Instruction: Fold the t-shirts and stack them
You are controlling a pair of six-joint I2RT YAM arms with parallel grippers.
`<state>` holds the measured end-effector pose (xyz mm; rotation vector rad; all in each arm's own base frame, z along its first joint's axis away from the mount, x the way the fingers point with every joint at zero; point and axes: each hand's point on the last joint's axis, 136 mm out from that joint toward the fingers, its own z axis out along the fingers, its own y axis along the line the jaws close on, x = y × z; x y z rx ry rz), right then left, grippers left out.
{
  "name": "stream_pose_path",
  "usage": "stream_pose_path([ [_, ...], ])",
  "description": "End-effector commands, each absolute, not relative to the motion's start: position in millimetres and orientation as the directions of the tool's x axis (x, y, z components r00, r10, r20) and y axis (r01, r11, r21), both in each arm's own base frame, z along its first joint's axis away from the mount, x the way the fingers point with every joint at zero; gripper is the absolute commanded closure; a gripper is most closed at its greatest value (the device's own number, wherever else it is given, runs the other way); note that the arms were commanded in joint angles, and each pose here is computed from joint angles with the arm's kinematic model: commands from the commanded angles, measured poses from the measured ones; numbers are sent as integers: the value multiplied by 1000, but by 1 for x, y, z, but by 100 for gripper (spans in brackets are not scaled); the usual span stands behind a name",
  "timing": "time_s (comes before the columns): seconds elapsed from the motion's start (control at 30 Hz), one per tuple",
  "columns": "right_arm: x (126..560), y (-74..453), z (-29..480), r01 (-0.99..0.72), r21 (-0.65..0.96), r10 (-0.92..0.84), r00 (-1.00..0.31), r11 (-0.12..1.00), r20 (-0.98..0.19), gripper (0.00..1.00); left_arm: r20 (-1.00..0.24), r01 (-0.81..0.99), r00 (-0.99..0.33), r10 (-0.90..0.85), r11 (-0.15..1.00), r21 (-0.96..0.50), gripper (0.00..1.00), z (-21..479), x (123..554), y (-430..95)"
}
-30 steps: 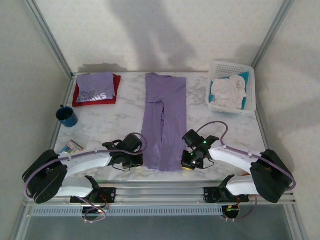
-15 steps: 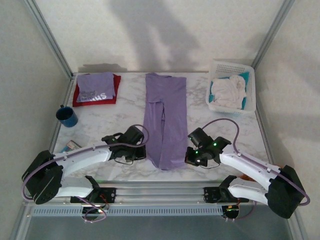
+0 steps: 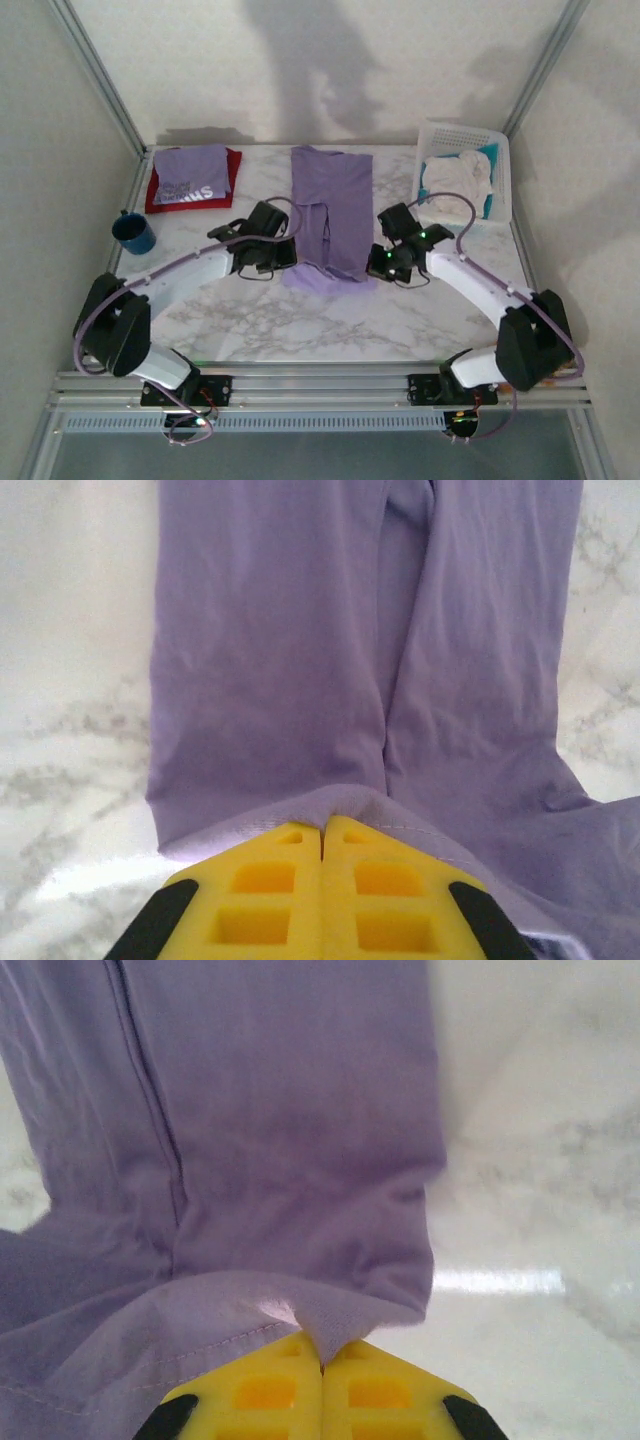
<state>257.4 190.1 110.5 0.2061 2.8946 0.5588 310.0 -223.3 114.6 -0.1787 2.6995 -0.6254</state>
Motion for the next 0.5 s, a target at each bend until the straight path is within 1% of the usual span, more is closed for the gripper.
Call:
stream_pose_path([
  [0.0, 288, 188, 119, 52, 355, 136, -966, 933, -218, 100, -379, -10, -908, -177, 915, -403, 100, 122, 336, -211],
  [0.17, 330, 193, 122, 40, 357, 137, -958, 933, -252, 100, -419, -29, -881, -219, 910, -414, 100, 123, 373, -200],
  [0.47, 381, 191, 111, 18, 313, 108, -956, 949, -273, 100, -442, -13, -874, -203, 918, -396, 100, 111, 409, -197],
])
